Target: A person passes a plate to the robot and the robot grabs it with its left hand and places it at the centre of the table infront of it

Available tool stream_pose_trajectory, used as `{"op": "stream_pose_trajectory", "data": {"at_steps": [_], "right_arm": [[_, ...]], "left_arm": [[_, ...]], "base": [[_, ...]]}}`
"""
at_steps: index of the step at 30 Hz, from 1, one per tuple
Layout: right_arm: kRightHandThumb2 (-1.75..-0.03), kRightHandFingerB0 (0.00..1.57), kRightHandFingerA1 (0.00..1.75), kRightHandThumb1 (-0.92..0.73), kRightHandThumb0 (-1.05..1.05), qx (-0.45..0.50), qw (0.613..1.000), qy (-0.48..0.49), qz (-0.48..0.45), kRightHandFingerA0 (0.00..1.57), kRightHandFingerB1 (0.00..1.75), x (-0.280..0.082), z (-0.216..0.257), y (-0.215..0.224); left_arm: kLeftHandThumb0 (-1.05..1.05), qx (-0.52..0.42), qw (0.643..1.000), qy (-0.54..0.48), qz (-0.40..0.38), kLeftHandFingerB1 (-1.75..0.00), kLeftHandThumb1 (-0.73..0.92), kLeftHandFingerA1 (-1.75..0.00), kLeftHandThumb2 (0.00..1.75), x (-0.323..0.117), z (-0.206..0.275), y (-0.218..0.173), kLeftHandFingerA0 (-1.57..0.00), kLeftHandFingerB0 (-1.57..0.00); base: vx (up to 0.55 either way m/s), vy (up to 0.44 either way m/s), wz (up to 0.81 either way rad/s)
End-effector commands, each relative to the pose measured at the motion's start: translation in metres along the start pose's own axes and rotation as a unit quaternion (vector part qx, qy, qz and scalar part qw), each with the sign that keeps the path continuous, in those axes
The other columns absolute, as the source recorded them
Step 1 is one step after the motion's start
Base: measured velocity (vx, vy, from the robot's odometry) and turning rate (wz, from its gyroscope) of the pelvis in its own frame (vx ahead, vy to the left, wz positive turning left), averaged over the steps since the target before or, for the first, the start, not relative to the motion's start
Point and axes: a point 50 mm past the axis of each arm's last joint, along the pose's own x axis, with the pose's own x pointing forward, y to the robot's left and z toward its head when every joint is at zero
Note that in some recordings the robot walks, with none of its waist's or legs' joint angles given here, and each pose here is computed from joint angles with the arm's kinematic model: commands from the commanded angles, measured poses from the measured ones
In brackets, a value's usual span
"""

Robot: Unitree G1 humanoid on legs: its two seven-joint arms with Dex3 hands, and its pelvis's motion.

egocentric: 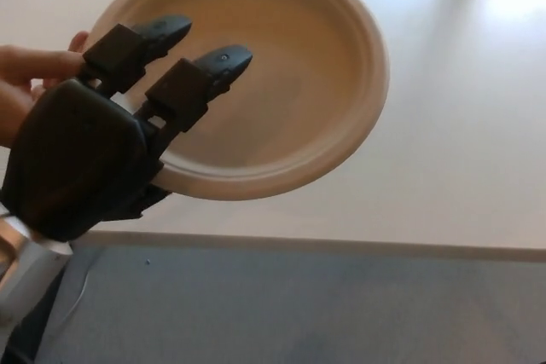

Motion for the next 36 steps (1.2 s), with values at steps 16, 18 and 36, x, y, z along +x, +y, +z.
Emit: {"op": "stream_pose_trajectory", "data": {"at_steps": [16, 18, 36], "right_arm": [[-0.64, 0.23, 0.56, -0.78, -0.74, -0.002, 1.000, 0.008, -0.015, 0.31, 0.42, -0.002, 0.003, -0.017], [-0.63, 0.23, 0.56, -0.79, -0.74, 0.006, 1.000, 0.003, -0.013, 0.28, 0.43, -0.002, 0.004, -0.017], [-0.63, 0.23, 0.58, -0.81, -0.75, 0.002, 1.000, 0.001, -0.015, 0.31, 0.45, -0.002, 0.007, -0.019]], "left_arm": [[-0.29, 0.041, 0.998, 0.039, 0.016, -0.52, 0.57, -0.49, 0.59, -0.001, -0.017, -0.023, -0.95, -0.87], [-0.25, 0.038, 0.999, 0.035, 0.015, -0.61, 0.63, -0.47, 0.60, 0.000, -0.018, -0.028, -0.92, -0.88], [-0.29, 0.009, 0.987, 0.089, -0.134, -0.58, 0.63, -0.86, 0.59, 0.020, -0.033, -0.102, -0.95, -0.87]], "base": [[0.00, 0.000, 0.00], [0.00, 0.000, 0.00], [0.00, 0.000, 0.00]]}}
